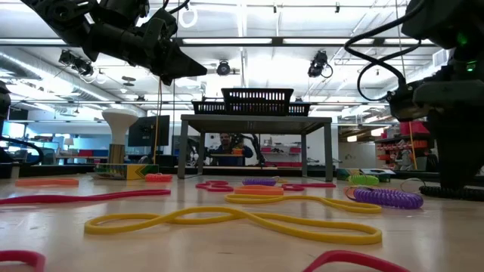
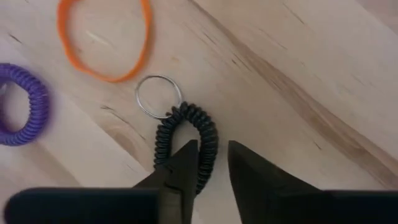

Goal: Pick & Place Office Desk Supplies
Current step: Put the black spring keychain into the top right black basket on the shelf

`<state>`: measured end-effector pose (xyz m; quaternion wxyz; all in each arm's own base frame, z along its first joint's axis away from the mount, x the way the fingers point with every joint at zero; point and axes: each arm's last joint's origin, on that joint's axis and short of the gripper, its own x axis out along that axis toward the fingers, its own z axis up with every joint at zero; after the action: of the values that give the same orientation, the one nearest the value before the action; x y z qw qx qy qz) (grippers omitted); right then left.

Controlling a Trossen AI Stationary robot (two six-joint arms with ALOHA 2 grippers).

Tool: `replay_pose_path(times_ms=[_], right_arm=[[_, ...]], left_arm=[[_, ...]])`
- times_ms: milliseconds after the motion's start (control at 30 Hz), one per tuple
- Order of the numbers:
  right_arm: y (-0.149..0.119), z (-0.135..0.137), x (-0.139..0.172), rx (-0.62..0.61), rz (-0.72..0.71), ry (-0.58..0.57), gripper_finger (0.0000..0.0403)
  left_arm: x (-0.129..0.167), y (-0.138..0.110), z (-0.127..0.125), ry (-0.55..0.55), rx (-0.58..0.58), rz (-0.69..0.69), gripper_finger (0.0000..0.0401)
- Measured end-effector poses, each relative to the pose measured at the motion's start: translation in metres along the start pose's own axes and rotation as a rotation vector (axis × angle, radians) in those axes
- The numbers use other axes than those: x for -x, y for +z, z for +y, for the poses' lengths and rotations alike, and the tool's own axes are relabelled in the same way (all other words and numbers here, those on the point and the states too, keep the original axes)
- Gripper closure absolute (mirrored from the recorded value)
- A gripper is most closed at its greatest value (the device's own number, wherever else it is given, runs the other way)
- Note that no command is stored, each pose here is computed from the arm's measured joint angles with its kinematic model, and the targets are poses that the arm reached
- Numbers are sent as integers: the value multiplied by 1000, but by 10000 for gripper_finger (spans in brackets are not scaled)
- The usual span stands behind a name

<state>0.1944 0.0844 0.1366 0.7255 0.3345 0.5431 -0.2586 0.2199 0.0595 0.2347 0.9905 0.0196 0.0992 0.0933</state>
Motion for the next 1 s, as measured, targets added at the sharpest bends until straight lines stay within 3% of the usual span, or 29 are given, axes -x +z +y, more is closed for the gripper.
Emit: replay_pose_path(times_ms=[200, 400, 567, 733, 867, 1000], right_arm=[[1, 0, 0, -3, -9, -3, 360], [4, 5, 5, 44, -15, 3, 380], [16, 28, 30, 126, -41, 30, 385], [43, 52, 69, 226, -156, 46, 398], [56, 58, 91, 281, -154, 43, 392], [49, 54, 82, 328, -50, 39, 349]], left_arm=[[0, 0, 0, 0, 0, 0, 388], [0, 0, 0, 0, 0, 0, 388], [0, 0, 0, 0, 0, 0, 388], [0, 0, 0, 0, 0, 0, 388], [0, 0, 0, 0, 0, 0, 388], [0, 0, 0, 0, 0, 0, 388]])
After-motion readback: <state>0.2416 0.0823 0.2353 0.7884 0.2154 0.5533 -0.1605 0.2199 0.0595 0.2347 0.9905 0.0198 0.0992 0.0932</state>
